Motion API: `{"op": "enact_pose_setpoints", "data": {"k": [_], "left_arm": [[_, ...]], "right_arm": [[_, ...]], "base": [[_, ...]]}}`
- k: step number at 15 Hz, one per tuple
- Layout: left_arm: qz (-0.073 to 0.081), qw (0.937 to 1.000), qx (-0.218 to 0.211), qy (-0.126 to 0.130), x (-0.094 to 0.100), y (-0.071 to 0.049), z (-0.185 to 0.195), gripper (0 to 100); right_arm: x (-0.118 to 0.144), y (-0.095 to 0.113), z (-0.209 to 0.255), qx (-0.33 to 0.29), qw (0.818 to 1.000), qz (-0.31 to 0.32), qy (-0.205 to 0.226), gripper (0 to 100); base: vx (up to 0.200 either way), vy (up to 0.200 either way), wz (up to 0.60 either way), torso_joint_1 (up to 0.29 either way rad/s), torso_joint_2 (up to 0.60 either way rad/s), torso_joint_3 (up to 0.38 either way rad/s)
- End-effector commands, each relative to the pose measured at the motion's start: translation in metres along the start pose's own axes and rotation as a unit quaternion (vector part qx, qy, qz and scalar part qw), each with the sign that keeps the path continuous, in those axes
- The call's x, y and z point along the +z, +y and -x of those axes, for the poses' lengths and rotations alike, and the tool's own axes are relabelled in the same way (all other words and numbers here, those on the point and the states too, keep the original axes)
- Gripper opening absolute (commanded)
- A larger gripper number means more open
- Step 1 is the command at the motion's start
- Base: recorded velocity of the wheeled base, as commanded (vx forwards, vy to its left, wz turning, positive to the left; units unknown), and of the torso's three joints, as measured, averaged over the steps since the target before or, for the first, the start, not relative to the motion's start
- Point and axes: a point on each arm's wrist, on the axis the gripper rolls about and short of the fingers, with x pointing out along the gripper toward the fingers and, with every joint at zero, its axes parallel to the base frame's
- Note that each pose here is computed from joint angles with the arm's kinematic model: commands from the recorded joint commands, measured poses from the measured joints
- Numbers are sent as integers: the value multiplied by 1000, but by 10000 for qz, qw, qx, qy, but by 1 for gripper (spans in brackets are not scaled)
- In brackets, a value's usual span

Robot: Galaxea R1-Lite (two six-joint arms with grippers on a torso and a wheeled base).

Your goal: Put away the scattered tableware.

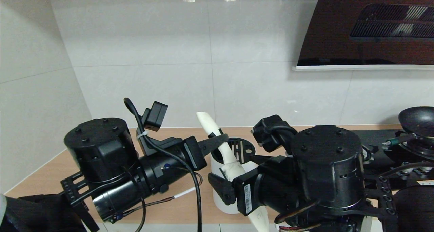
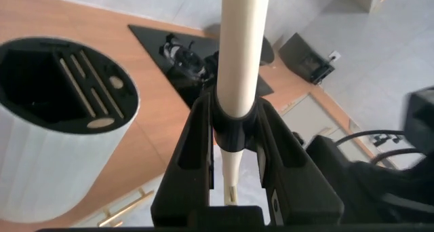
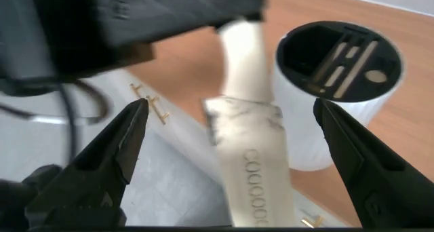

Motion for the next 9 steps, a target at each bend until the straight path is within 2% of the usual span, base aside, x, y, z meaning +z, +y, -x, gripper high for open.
{"op": "enact_pose_setpoints", "data": {"k": [1,3,4,6,7,9], "left_arm": [[-174,9995,-70,-247,16,-9,8,0],[-332,9977,156,-575,43,-17,11,0],[-374,9941,511,-881,72,-28,8,0],[-606,9893,804,-1054,112,-44,8,0],[-790,9866,942,-1074,120,-49,8,0],[-1438,9743,1234,-1219,130,-58,3,0]], "right_arm": [[13,-10,9,-189,9995,-45,-246,100],[35,-23,28,-274,9978,-109,-601,100],[51,-36,42,-388,9952,-150,-881,100],[66,-52,63,-604,9920,-120,-1103,100],[69,-57,68,-692,9911,-130,-1127,100],[75,-65,77,-825,9886,-172,-1251,100]], "base": [[0,0,0,0,0,0],[0,0,0,0,0,0],[0,0,0,0,0,0],[0,0,0,0,0,0],[0,0,0,0,0,0],[0,0,0,0,0,0]]}}
